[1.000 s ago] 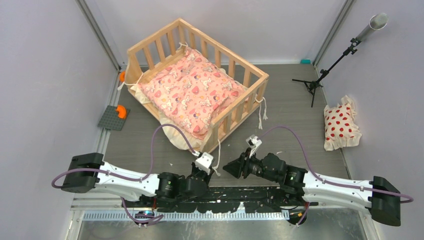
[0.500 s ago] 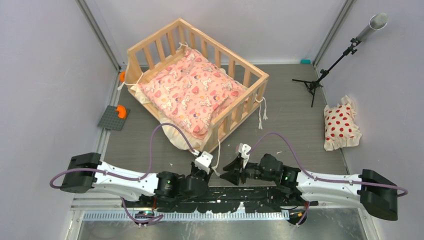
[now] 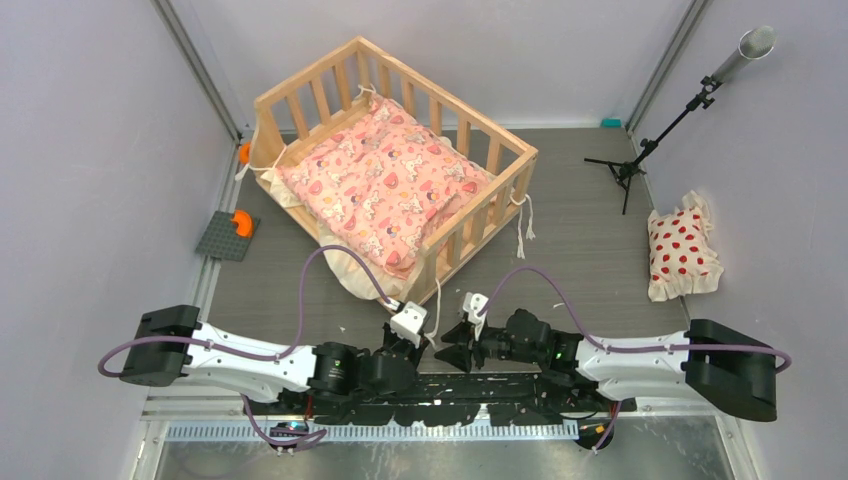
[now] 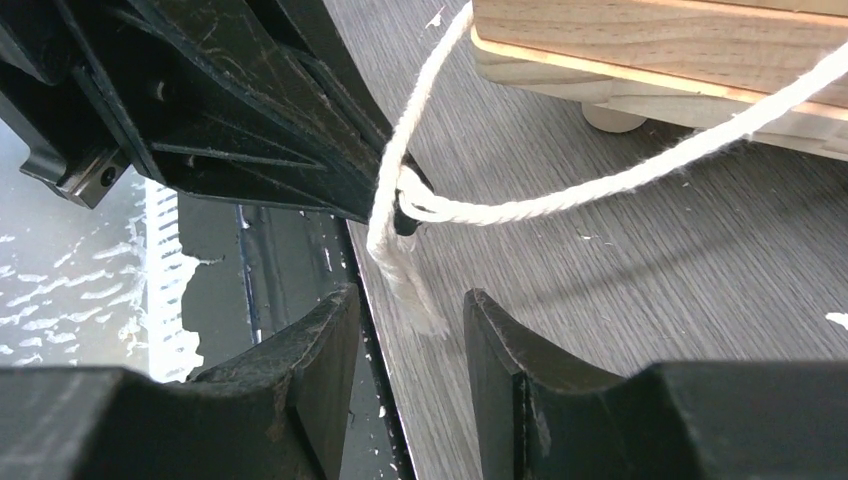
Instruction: Set up the pet bed
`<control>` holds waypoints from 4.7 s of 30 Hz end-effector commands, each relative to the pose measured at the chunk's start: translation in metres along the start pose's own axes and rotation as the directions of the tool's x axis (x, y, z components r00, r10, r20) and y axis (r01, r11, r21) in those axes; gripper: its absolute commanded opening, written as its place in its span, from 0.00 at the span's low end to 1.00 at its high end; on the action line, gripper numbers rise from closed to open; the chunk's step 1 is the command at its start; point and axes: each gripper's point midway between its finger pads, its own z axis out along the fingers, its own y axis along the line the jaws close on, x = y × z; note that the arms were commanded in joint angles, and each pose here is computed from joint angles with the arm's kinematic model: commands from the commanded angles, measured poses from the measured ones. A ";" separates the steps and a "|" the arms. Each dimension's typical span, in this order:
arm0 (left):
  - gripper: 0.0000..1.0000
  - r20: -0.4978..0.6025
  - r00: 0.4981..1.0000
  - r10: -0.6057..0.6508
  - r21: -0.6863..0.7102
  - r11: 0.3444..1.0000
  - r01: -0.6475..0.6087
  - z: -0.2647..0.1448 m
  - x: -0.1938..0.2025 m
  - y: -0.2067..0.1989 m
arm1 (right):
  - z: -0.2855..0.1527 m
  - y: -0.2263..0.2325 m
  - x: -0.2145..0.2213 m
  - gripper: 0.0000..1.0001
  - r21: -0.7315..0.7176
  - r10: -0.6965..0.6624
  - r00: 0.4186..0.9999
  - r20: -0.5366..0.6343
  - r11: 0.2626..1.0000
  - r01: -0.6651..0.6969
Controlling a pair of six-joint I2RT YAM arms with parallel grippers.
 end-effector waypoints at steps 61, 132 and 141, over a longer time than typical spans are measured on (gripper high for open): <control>0.00 -0.045 0.997 -0.069 0.076 0.994 0.073 -0.018 -0.017 -0.016 | 0.018 -0.034 -0.036 0.01 0.200 -0.021 0.983 0.180 0.980 -0.015; 0.00 -0.059 0.997 -0.055 0.031 0.998 0.057 -0.029 -0.026 -0.002 | 0.004 -0.051 -0.047 0.43 0.326 0.006 0.950 0.313 0.938 -0.114; 0.00 -0.060 0.998 -0.037 0.021 0.999 0.039 -0.030 -0.031 -0.001 | -0.035 -0.049 -0.052 0.48 0.323 -0.405 0.914 0.022 0.868 0.377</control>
